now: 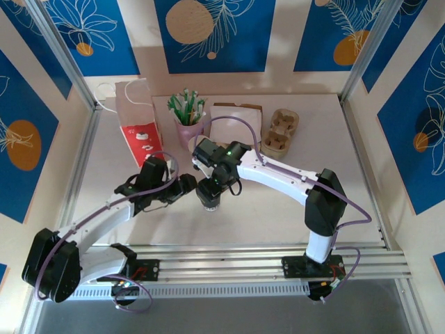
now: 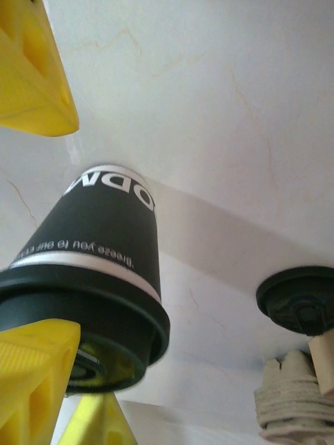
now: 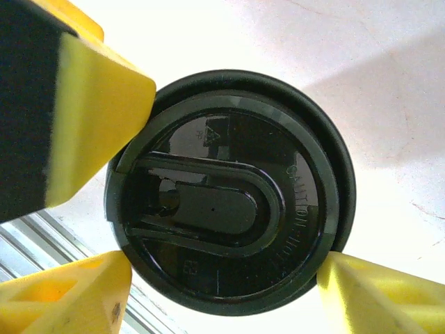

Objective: Pack the takeout coffee

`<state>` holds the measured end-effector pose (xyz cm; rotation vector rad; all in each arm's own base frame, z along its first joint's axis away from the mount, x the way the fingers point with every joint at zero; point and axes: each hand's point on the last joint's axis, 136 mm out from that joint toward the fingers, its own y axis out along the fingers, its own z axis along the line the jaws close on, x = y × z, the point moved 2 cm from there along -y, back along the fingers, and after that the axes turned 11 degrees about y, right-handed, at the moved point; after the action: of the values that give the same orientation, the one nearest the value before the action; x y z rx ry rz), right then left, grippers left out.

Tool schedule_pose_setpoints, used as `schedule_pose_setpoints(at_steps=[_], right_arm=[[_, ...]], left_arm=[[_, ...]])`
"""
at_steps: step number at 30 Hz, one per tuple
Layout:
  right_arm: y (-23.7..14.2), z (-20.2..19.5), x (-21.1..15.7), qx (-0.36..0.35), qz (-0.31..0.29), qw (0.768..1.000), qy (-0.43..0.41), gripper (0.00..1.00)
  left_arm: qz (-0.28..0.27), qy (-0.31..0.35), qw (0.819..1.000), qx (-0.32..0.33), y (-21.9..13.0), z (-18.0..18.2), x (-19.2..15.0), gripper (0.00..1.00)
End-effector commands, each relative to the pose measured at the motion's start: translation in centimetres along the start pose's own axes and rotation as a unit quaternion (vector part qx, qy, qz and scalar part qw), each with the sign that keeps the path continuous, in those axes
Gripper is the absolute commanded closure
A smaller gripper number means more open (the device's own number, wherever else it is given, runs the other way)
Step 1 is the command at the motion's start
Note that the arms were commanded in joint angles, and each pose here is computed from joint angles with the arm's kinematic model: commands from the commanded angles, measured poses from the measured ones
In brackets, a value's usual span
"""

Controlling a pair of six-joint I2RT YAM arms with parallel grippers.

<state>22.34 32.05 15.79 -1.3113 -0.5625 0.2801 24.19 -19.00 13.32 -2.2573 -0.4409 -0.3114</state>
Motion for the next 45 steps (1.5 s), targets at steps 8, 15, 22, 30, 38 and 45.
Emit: schedule_pose_setpoints(at_steps=[8, 15, 22, 30, 38, 45], right_arm=[[-0.6, 0.7, 0.4, 0.014, 0.005, 1.000, -0.002, 0.29], [-4.5, 0.6, 1.5, 0.039, -0.049, 0.998, 0.014, 0.28], [-4.6, -3.0, 0.8, 0.071, -0.062, 0.989, 0.117, 0.28], [-1.8, -4.8, -1.0, 0.117, -0.045, 0.971, 0.204, 0.29], [-0.8, -5.7, -1.2, 0.165, -0.052, 0.951, 0.257, 0.29], [-0.1, -5.5, -1.4, 0.189, -0.050, 0.943, 0.268, 0.30]], left_arm=[[-0.024, 0.013, 0.999, -0.023, -1.9, -2.4, 1.5, 0.26], [-0.009, 0.017, 1.000, -0.017, -2.3, -2.4, 0.8, 0.26], [0.013, 0.043, 0.999, -0.002, -2.3, -2.5, -0.6, 0.26], [0.025, 0.046, 0.999, 0.006, -1.8, -1.9, -1.5, 0.26], [0.033, 0.051, 0.998, 0.009, -1.1, -1.8, -2.1, 0.26], [0.042, 0.051, 0.998, 0.012, -0.1, -1.4, -2.7, 0.25]])
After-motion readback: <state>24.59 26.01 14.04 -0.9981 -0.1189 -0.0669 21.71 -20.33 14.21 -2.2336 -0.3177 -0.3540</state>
